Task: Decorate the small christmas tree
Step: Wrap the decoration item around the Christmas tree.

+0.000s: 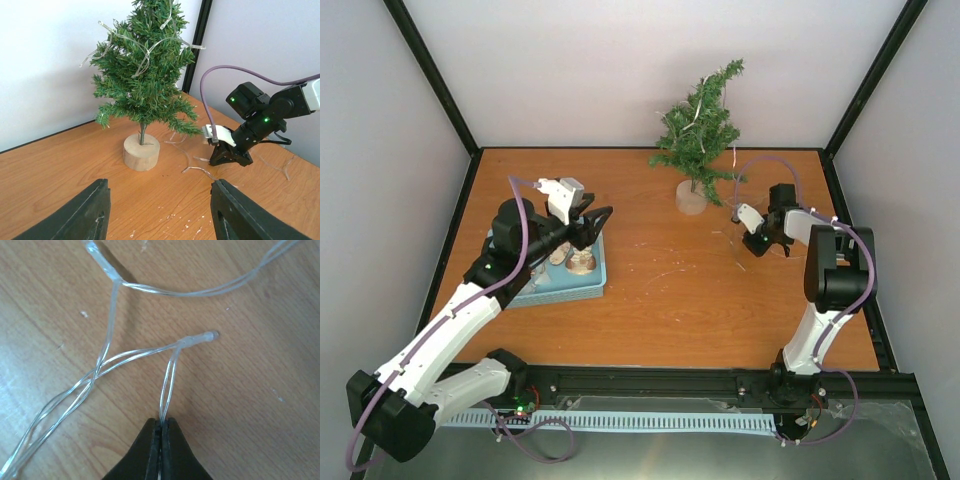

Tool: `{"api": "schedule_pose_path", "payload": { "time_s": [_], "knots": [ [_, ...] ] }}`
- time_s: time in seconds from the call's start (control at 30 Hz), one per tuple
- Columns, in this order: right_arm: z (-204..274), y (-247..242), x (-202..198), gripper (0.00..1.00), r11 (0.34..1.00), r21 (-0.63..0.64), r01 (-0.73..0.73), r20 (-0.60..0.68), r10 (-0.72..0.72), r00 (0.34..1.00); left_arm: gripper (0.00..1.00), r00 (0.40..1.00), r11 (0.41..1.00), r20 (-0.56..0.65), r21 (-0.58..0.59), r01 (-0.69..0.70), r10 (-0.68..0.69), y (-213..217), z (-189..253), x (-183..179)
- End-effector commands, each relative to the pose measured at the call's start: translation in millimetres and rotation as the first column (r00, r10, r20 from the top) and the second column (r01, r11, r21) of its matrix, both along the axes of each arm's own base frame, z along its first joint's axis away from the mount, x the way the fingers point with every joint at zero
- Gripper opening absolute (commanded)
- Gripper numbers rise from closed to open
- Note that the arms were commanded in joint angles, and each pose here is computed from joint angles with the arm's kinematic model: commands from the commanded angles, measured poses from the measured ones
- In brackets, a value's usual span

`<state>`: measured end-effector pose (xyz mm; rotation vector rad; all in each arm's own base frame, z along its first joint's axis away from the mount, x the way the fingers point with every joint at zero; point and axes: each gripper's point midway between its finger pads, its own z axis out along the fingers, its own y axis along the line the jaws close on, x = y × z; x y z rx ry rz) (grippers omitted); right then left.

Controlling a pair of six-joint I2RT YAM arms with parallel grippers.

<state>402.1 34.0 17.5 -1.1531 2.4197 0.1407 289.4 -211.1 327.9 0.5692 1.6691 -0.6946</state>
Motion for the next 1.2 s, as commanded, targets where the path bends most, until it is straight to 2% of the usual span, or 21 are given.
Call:
{"api": "schedule_pose_path", "payload": {
  "time_s": [0.0,0.13,0.33,0.5,0.6,0.67,0.8,0.97,1.07,1.17],
  "knots": [
    [23,7,0,0.03,1.000,-0.005,0.019,0.007,-0.019,1.000,0.55,0.998,1.000,0.057,0.008,-0.017,0.016,3,7,0],
    [83,22,2,0.03,0.996,0.027,0.084,0.086,-0.086,0.993,0.55,0.998,1.000,0.064,0.017,-0.023,0.022,4,6,1],
    [186,14,-1,0.03,0.961,0.093,0.260,0.229,-0.274,0.934,0.55,0.996,0.999,0.085,0.032,-0.026,0.024,5,8,0],
    [261,8,-26,0.03,0.934,0.151,0.324,0.329,-0.356,0.874,0.54,0.993,0.999,0.118,0.030,0.028,-0.031,-2,19,-5],
    [310,10,-45,0.03,0.920,0.237,0.313,0.422,-0.387,0.820,0.51,0.990,0.998,0.121,0.011,0.066,-0.067,-8,26,-8],
    [344,19,-61,0.03,0.914,0.316,0.254,0.469,-0.383,0.796,0.50,0.987,0.995,0.133,-0.004,0.098,-0.096,-13,30,-9],
    [417,51,-106,0.03,0.889,0.458,0.008,0.589,-0.310,0.747,0.49,0.976,0.987,0.154,-0.038,0.159,-0.151,-25,37,-8],
    [475,74,-155,0.03,0.851,0.472,-0.232,0.720,-0.220,0.659,0.48,0.959,0.967,0.193,-0.109,0.232,-0.208,-38,56,-7],
    [495,91,-180,0.03,0.800,0.466,-0.377,0.760,-0.144,0.633,0.48,0.941,0.956,0.246,-0.120,0.267,-0.232,-46,66,-7],
    [506,98,-190,0.03,0.771,0.466,-0.434,0.776,-0.120,0.619,0.49,0.924,0.947,0.288,-0.126,0.296,-0.250,-52,71,-6]
  ]
}}
